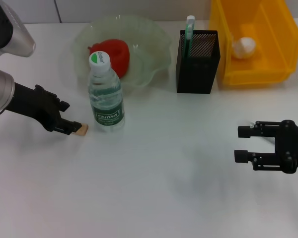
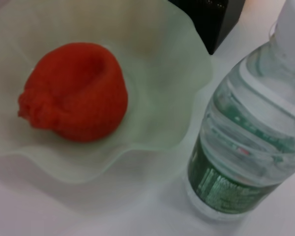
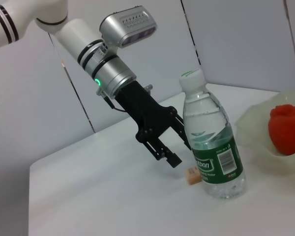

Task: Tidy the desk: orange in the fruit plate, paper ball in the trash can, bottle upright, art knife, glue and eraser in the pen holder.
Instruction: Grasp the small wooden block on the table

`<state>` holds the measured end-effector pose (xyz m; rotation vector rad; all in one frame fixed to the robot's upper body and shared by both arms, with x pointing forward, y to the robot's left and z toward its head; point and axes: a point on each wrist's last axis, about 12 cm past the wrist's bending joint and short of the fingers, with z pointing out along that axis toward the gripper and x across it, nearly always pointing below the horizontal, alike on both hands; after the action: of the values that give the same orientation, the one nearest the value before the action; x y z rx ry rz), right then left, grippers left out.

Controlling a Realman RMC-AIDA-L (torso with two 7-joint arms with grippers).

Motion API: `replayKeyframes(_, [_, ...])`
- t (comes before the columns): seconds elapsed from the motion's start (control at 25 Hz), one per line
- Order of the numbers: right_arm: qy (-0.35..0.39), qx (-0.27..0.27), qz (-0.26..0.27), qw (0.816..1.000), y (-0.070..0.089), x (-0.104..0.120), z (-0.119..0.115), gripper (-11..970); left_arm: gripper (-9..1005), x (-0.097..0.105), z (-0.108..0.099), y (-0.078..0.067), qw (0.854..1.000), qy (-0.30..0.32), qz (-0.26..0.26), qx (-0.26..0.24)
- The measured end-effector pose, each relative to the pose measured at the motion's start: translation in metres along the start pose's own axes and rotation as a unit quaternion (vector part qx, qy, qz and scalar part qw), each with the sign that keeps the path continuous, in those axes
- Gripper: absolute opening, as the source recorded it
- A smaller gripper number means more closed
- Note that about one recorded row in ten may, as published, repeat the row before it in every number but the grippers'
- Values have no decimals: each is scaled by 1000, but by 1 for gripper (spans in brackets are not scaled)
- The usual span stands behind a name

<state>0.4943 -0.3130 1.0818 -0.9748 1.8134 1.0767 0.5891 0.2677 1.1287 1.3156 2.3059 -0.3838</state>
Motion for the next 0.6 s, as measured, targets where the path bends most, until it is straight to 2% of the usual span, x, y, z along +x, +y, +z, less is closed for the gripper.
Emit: replayKeyframes(0.6, [-3, -7, 0, 1000, -3, -4, 8, 693, 629, 6, 20, 1, 1000, 16, 0, -10])
